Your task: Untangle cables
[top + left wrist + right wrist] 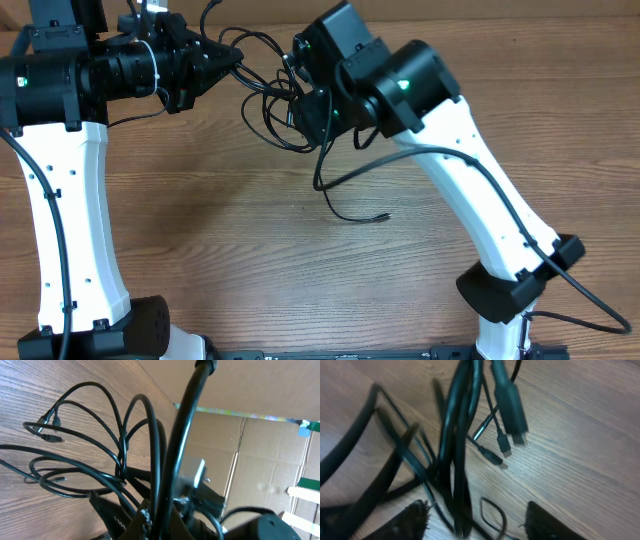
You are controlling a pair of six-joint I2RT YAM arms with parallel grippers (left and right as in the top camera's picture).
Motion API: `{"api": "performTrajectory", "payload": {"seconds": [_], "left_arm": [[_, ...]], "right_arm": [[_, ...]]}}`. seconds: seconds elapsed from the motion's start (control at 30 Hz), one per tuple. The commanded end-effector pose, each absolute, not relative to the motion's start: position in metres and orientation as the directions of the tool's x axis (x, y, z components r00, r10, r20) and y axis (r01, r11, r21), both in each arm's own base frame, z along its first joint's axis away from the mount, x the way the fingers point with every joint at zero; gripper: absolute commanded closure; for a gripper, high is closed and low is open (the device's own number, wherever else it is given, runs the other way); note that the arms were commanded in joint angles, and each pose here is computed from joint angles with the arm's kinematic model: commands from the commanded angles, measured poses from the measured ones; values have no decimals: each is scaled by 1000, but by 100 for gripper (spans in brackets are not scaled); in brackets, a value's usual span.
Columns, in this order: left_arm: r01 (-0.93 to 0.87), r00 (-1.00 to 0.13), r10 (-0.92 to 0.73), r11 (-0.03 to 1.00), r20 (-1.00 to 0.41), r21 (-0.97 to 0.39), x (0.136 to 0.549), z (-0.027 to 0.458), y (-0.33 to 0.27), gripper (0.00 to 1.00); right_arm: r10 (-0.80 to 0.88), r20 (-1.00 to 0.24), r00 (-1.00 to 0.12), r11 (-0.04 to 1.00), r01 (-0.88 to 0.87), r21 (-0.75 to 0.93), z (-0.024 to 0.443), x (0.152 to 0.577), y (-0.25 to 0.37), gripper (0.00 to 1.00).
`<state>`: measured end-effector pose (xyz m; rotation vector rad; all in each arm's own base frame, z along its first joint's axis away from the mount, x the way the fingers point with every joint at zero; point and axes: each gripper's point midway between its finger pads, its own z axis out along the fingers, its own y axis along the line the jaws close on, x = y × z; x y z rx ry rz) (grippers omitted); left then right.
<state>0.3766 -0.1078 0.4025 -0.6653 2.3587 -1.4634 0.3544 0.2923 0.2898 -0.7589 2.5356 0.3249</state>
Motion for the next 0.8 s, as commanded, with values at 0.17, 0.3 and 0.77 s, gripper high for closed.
{"api": "performTrajectory", "payload": {"seconds": [0.17, 0.3, 0.77], "left_arm": [[-204, -844, -535, 381, -34, -902, 371, 417, -107, 96], [-256, -808, -588, 429, -52, -866, 376, 404, -96, 96], [-327, -754, -638, 571, -156, -753, 378, 376, -67, 96]], "right_arm": [[-480, -525, -703, 796, -600, 76, 291, 361, 297, 73], [-482, -517, -707, 797, -600, 76, 290, 359, 296, 83], [-428, -522, -738, 825, -555, 109, 295, 358, 295, 96]]}}
